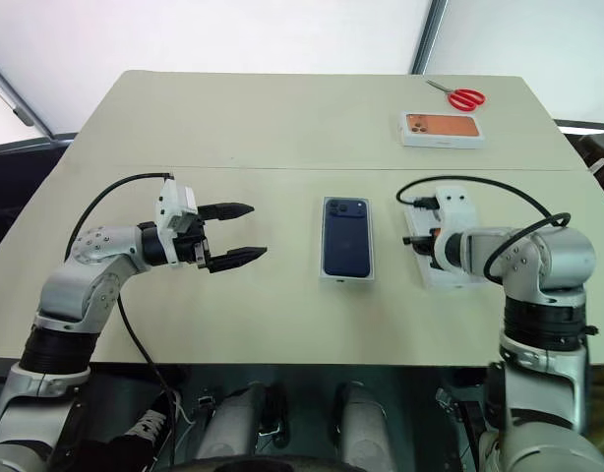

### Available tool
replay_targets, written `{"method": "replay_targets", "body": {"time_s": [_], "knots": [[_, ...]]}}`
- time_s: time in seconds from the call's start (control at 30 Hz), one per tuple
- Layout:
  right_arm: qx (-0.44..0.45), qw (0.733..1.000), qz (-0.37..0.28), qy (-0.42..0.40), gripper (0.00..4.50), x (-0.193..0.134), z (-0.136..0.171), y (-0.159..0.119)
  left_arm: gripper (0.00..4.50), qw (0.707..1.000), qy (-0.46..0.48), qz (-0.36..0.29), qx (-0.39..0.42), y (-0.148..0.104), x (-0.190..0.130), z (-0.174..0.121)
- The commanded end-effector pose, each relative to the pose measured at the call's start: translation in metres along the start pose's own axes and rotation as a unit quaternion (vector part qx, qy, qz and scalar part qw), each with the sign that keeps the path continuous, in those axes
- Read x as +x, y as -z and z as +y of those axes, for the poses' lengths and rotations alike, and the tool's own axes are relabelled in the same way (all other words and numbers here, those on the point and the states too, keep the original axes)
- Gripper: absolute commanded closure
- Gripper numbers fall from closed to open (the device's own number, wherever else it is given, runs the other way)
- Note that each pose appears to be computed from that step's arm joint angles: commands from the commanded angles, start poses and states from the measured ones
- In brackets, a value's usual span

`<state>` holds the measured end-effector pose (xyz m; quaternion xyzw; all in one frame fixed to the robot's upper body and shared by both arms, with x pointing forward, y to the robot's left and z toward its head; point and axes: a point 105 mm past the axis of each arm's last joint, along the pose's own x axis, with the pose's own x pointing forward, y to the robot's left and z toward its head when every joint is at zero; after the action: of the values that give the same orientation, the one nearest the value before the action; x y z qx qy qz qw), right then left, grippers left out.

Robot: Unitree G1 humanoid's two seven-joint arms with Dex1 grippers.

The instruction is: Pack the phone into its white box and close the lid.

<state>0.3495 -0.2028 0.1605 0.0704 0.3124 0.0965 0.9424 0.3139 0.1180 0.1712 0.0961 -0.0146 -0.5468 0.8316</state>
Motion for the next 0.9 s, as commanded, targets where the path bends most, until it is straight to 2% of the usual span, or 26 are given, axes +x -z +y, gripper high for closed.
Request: {"method": "replay_targets", "body": {"time_s": [0.03,0.13,0.2,0.27,0.47,0.57,0.63,0.7,0.8,0.9], "knots": [[0.022,0.991,-0.09,-0.1,4.46,-0.017,0.041,-0.046,0.0,1.0,-0.021,-0.02,0.01,-0.013,-0.001,0.011],[0.054,0.971,-0.133,-0.19,4.46,-0.027,0.071,-0.067,0.0,0.999,-0.035,-0.024,0.002,-0.015,0.001,0.018],[0.114,0.945,-0.151,-0.267,4.46,-0.031,0.091,-0.078,0.0,0.999,-0.042,-0.027,-0.008,-0.016,0.002,0.021],[0.158,0.921,-0.146,-0.324,4.46,-0.03,0.106,-0.076,0.0,0.998,-0.054,-0.023,-0.013,-0.015,0.003,0.024],[0.191,0.873,-0.078,-0.442,4.46,-0.026,0.153,-0.029,0.0,0.994,-0.09,-0.04,-0.037,-0.016,0.008,0.033],[0.223,0.852,-0.06,-0.47,4.46,-0.027,0.162,-0.017,0.0,0.991,-0.114,-0.048,-0.044,-0.019,0.008,0.038],[0.232,0.853,-0.039,-0.466,4.46,-0.025,0.164,-0.006,0.0,0.99,-0.125,-0.05,-0.044,-0.019,0.007,0.039],[0.236,0.842,-0.021,-0.485,4.46,-0.031,0.172,0.0,0.0,0.99,-0.124,-0.051,-0.052,-0.017,0.008,0.038],[0.272,0.855,0.002,-0.442,4.5,-0.014,0.163,0.006,0.87,0.988,-0.127,-0.042,-0.073,-0.005,0.012,0.033],[0.286,0.859,0.011,-0.424,4.5,-0.008,0.159,0.012,2.4,0.988,-0.126,-0.034,-0.082,0.006,0.021,0.026]]}}
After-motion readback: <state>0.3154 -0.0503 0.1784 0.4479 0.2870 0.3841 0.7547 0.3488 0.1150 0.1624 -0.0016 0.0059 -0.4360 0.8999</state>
